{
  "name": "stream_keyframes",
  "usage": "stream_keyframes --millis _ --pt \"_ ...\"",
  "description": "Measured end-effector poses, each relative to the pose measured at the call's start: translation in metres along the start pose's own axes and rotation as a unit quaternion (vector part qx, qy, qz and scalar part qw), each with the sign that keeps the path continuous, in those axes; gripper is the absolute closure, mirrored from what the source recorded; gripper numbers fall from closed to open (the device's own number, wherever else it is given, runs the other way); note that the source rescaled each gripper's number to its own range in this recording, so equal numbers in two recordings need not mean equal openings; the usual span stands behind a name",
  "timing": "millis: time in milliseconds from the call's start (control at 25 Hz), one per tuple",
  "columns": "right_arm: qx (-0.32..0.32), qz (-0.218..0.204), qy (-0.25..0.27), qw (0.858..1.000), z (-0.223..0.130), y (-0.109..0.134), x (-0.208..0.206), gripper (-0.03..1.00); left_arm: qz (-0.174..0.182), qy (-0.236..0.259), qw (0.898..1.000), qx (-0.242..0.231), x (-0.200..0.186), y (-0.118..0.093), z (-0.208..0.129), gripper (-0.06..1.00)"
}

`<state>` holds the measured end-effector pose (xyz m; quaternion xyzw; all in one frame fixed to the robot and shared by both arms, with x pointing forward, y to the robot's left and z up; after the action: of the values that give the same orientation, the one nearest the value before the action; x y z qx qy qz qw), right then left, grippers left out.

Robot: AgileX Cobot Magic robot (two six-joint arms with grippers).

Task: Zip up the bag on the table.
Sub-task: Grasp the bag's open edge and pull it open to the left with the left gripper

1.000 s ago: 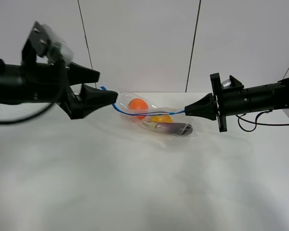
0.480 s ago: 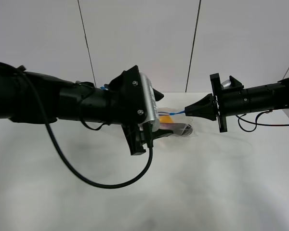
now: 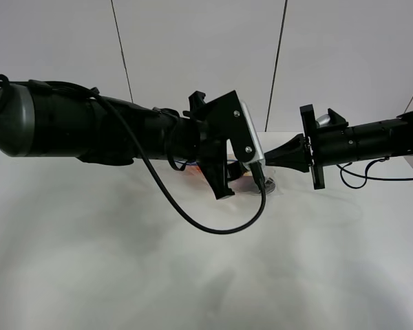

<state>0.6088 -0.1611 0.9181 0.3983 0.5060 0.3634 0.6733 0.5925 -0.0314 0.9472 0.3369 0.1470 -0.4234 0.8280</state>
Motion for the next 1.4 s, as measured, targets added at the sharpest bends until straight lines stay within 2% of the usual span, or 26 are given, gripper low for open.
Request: stream_keyframes --millis 200,320,480,640,1000,1120,1400 --pt "0.000 -0.001 -0.001 1.000 0.000 0.000 0.000 0.97 -0.004 0.000 1.000 0.008 0.001 -0.010 0.005 0.06" --pt "0.000 -0.001 -0.001 1.000 0.000 0.000 0.000 0.97 0.000 0.019 1.000 0.006 0.008 -0.011 -0.007 0.06" --pt "0.000 -0.001 -0.001 1.000 0.000 0.000 0.000 0.97 -0.015 0.050 0.999 0.005 0.035 -0.023 -0.030 0.06" --pt "0.000 -0.001 -0.001 1.000 0.000 0.000 0.000 0.97 -0.014 0.050 0.999 0.003 0.044 -0.022 -0.029 0.08" --pt "-0.001 -0.002 0.000 1.000 0.000 -0.001 0.000 0.97 -0.010 0.044 0.999 0.003 0.045 -0.019 -0.024 0.43" --pt "-0.001 -0.003 0.001 1.000 0.000 -0.001 0.000 0.97 -0.009 0.044 0.999 0.002 0.045 -0.018 -0.024 0.49" --pt "-0.001 -0.003 0.001 1.000 -0.001 -0.001 0.000 0.97 -0.008 0.043 0.999 0.002 0.045 -0.016 -0.023 0.54"
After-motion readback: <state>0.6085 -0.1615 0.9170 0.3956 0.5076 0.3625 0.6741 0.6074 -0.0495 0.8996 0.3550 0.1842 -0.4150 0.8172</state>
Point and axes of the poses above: a point on each arm's last joint axis where the gripper is mounted, x pointing out along that axis toward the gripper, y along the wrist's bending axis when the last joint is at zero, z = x × y, the point moved 10 cm from there along x, pointing out along that axis toward the gripper, and after that the axes turned 11 degrees about -x, right-handed, at the moved point
